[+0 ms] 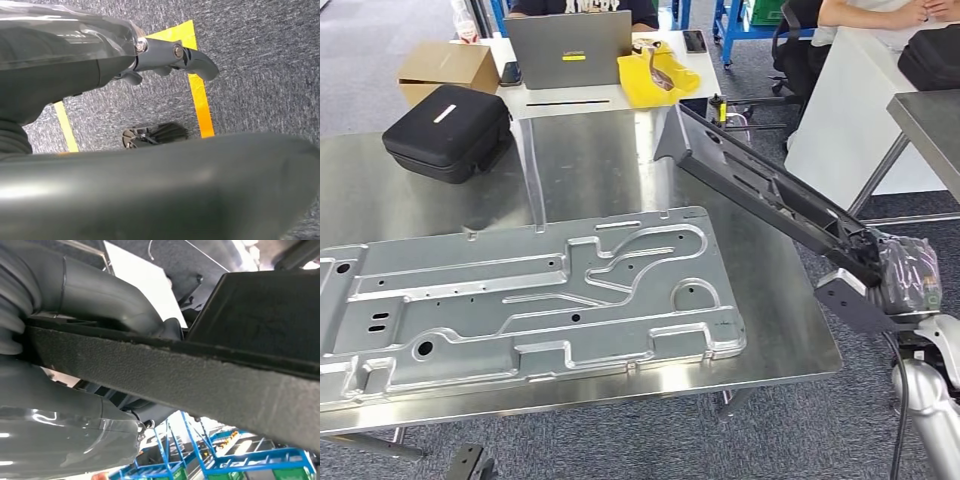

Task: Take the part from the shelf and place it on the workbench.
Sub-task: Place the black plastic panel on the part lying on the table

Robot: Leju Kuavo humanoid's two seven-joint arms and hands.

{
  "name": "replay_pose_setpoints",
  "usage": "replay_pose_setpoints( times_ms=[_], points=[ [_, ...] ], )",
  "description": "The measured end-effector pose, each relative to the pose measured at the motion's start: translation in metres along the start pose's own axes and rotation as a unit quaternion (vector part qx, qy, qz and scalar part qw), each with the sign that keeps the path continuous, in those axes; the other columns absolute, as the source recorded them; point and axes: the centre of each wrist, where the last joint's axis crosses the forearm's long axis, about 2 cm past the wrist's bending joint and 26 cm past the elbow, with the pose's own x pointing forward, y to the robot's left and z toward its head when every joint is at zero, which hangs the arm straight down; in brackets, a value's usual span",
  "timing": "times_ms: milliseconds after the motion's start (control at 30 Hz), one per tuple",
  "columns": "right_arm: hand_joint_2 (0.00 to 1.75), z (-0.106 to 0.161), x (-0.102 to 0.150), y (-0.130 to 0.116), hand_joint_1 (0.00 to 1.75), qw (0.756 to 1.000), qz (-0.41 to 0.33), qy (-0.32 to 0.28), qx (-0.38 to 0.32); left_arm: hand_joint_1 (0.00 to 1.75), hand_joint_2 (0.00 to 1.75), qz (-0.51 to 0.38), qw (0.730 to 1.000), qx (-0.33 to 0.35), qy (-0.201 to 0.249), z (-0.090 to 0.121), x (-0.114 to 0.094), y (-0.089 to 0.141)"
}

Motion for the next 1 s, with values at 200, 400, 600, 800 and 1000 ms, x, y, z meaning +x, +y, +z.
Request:
replay_pose_setpoints(
  times_ms=[200,400,600,800,1000],
  points=[
    [1.75,-0.029,0.012,0.010,1.75,0.999,0.042,-0.021,0.016,0.00,0.00,-0.010,1.000,-0.004,-0.001,-0.002,0.005,0.000],
    [1.75,-0.066,0.045,0.022,1.75,0.995,0.063,-0.062,0.039,0.00,0.00,-0.020,1.000,-0.013,-0.001,-0.003,0.011,-0.001],
    [1.75,-0.099,0.093,0.038,1.75,0.990,0.059,-0.109,0.067,0.00,0.00,-0.030,0.999,-0.018,-0.004,-0.005,0.018,-0.003],
    [1.75,-0.115,0.127,0.051,1.75,0.985,0.052,-0.139,0.090,0.00,0.00,-0.032,0.999,-0.020,-0.002,-0.005,0.019,-0.005],
    [1.75,-0.117,0.136,0.063,1.75,0.983,0.037,-0.141,0.113,0.00,0.00,-0.029,0.999,-0.022,-0.002,-0.005,0.019,-0.006]
  ],
)
